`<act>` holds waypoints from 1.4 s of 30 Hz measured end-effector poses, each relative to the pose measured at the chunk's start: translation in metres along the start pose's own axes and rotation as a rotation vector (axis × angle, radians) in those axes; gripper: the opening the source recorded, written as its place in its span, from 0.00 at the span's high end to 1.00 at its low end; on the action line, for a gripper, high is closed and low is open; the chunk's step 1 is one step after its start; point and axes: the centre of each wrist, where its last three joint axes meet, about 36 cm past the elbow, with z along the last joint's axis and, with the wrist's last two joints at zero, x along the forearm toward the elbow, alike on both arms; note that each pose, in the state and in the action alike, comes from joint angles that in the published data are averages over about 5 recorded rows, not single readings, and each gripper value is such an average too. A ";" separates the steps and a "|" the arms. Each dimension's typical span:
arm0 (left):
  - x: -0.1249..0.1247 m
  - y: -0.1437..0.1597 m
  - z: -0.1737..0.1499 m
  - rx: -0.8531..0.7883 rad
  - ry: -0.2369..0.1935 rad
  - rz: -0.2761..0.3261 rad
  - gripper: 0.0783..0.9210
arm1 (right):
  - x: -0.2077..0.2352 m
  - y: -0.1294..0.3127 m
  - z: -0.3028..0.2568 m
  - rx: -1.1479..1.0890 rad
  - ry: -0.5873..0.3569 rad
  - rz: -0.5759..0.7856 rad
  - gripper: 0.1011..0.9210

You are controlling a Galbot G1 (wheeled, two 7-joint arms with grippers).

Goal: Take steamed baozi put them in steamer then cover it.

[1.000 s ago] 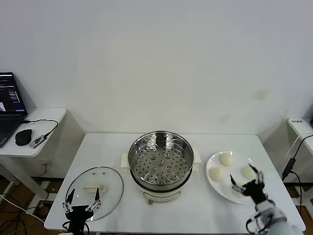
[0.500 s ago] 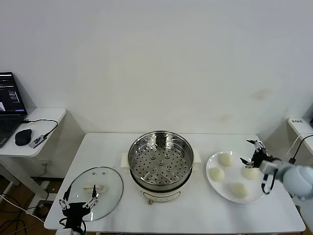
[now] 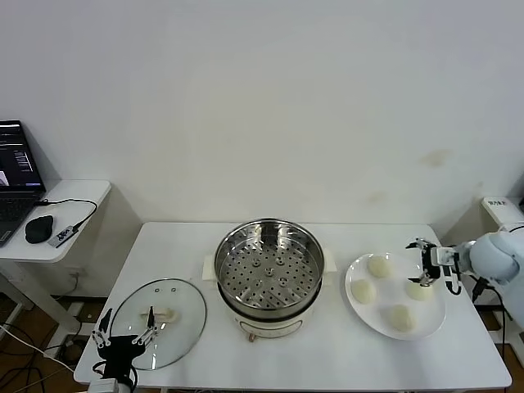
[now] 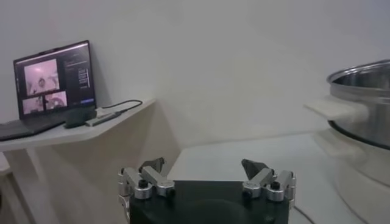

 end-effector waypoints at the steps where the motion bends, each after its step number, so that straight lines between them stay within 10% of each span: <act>1: 0.000 0.001 0.000 -0.001 0.000 -0.002 0.12 | -0.004 -0.003 0.000 -0.001 0.004 -0.012 0.12; 29: 0.000 0.005 0.004 -0.019 0.009 -0.020 0.12 | -0.109 -0.047 -0.052 0.037 0.077 -0.131 0.12; 42: 0.000 0.004 0.005 -0.021 0.009 -0.018 0.12 | -0.116 -0.048 -0.056 0.049 0.097 -0.137 0.32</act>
